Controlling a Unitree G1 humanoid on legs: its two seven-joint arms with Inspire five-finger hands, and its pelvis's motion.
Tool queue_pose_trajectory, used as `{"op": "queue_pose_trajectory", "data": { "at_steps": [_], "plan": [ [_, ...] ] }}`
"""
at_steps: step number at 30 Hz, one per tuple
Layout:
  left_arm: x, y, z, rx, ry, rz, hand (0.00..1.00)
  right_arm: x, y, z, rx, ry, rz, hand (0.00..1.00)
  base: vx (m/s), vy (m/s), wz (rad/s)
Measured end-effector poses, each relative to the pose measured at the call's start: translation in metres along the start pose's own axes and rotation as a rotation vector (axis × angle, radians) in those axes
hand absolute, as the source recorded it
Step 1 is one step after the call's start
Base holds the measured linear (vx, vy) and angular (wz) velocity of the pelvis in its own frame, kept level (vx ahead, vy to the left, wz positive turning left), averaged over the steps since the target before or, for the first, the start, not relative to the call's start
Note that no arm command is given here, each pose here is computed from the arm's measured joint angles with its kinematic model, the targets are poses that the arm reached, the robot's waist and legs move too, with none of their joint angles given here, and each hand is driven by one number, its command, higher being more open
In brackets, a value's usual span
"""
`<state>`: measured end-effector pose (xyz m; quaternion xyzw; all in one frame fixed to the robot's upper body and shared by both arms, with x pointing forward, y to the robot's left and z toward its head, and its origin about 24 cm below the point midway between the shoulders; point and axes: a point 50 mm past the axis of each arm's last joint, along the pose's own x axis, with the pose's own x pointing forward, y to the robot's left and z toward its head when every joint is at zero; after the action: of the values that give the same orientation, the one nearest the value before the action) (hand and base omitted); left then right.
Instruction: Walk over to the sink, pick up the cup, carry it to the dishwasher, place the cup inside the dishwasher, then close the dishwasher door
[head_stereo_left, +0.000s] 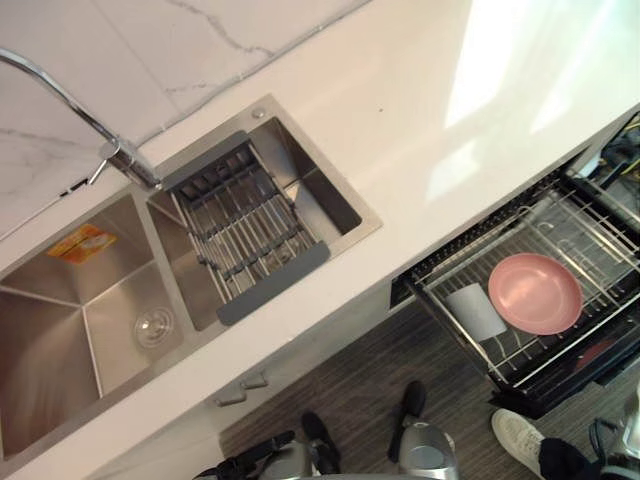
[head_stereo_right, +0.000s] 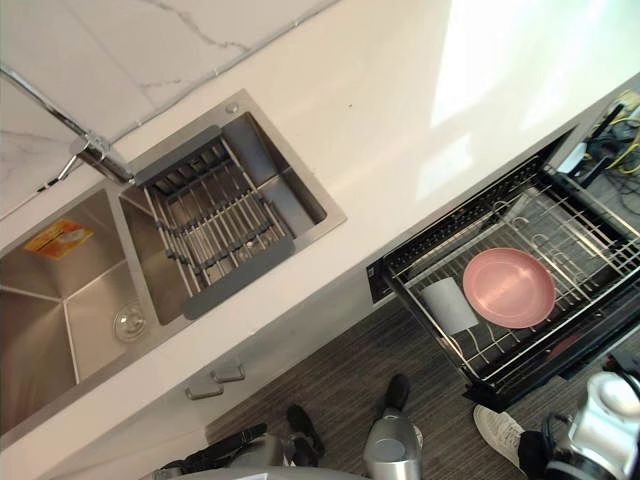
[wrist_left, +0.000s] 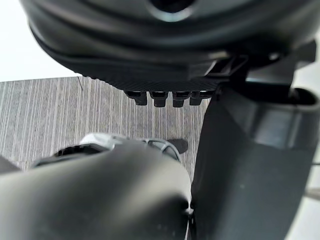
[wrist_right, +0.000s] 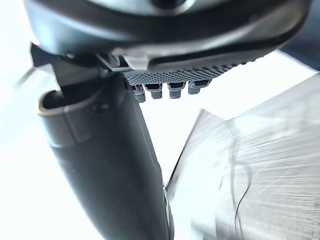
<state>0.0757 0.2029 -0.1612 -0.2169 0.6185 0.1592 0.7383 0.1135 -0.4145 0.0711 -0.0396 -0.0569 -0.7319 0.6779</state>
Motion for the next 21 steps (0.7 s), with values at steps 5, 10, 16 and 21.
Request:
{"op": "queue_pose_trajectory", "data": {
  "at_steps": [5,10,16,21],
  "plan": [
    [0.003,-0.004,-0.012,-0.022,0.044,-0.003,1.00,-0.027,-0.032,-0.059,0.106,0.292,0.000,1.00,0.02,0.039,-0.14],
    [0.005,-0.011,-0.019,-0.027,0.053,-0.002,1.00,-0.078,-0.027,-0.097,0.101,0.488,0.176,1.00,-0.01,0.046,0.06],
    [0.004,-0.012,-0.018,0.006,0.039,0.005,1.00,-0.092,-0.010,-0.097,0.148,0.492,0.372,1.00,-0.01,0.063,0.23],
    [0.004,-0.010,-0.021,-0.014,0.033,0.006,1.00,-0.100,0.000,-0.099,0.260,0.565,0.534,1.00,0.01,0.051,0.22]
  ]
}}
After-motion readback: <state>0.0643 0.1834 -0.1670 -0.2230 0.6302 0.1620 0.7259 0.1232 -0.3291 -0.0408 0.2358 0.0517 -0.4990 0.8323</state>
